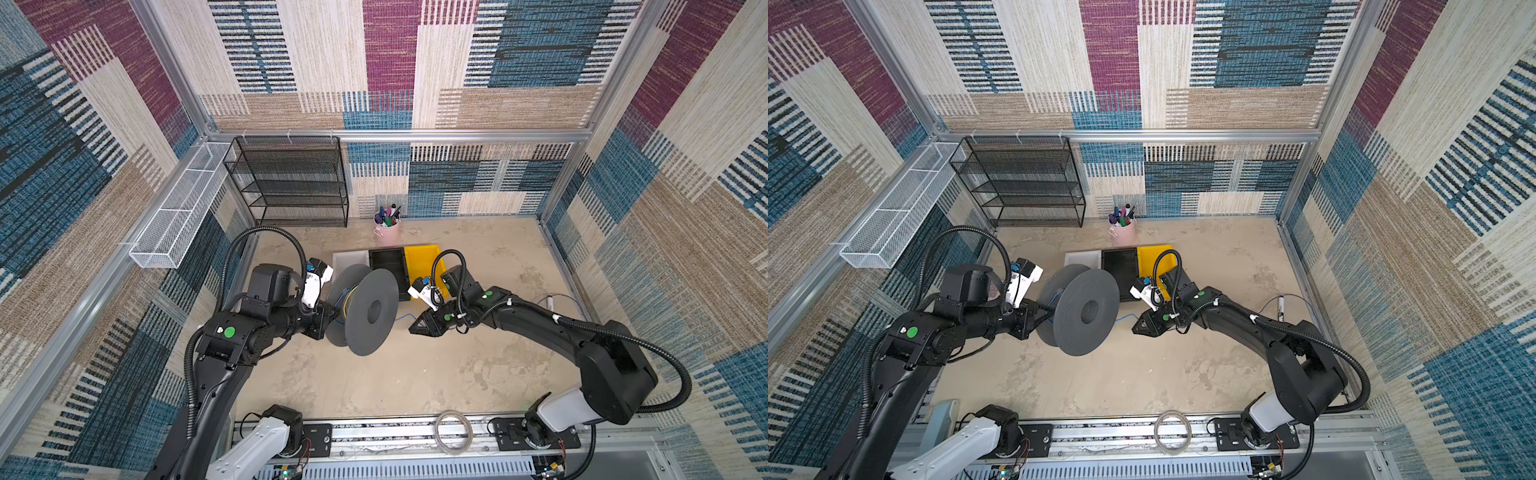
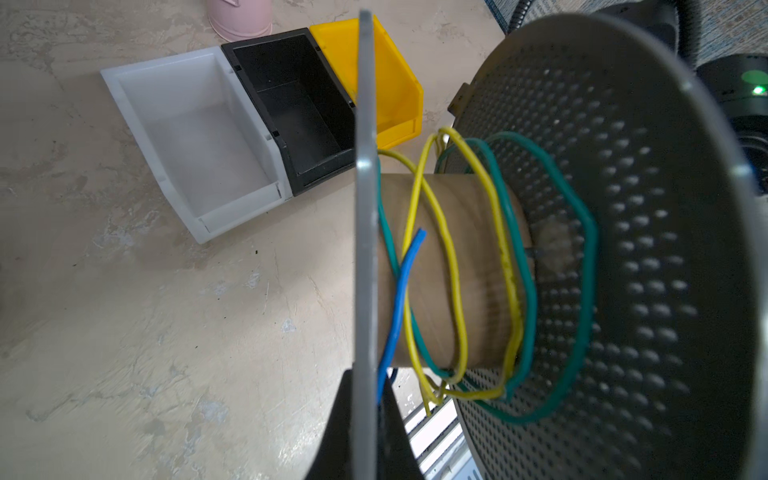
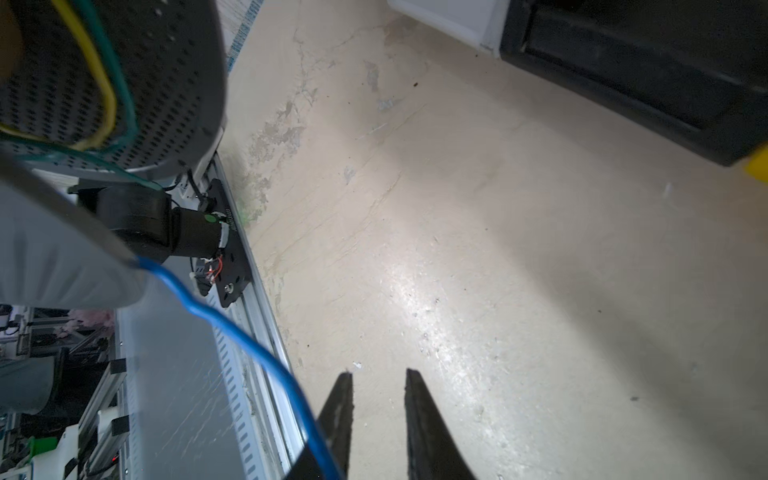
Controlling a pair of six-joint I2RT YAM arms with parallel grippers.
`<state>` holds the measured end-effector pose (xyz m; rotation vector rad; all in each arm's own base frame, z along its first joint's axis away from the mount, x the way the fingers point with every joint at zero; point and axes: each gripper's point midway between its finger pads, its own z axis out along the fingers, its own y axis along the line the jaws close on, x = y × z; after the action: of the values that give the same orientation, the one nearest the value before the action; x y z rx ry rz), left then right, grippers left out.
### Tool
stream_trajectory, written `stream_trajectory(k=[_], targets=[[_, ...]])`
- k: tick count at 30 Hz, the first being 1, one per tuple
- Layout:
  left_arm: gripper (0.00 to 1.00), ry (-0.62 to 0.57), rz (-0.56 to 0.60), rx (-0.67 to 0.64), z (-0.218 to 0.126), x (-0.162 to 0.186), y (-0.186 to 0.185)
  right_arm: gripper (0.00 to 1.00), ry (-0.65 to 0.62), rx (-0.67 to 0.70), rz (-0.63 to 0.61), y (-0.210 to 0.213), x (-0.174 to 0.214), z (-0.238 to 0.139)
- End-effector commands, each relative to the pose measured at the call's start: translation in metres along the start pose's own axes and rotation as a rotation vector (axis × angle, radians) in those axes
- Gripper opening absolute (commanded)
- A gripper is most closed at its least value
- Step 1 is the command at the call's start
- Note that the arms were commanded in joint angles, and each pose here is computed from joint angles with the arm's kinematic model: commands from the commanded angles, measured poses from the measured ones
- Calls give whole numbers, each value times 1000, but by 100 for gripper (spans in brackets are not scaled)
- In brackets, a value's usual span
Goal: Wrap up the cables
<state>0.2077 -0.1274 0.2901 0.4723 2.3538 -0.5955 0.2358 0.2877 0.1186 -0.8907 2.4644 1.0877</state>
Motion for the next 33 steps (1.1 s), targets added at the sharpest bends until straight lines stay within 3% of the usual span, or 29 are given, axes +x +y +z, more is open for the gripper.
stream_trajectory(k=[1, 12, 15, 17, 20, 33], targets=[[0, -42, 25, -38, -6, -14, 4, 33, -7, 17, -3, -6, 6, 1], [0, -77, 43, -22, -20, -40, -5, 31, 55, 108, 55, -29, 43, 7], [0, -81, 54, -22, -24, -42, -7, 42, 52, 103, 38, -26, 43, 4], [0, -75, 58, -24, -26, -42, -7, 43, 44, 107, 25, -23, 39, -1], [0, -71, 54, -59, -28, -42, -2, 38, 38, 59, 10, -11, 34, -5], [0, -82, 48, -88, -29, -57, 3, 60, 32, -164, 18, 34, 40, -16]])
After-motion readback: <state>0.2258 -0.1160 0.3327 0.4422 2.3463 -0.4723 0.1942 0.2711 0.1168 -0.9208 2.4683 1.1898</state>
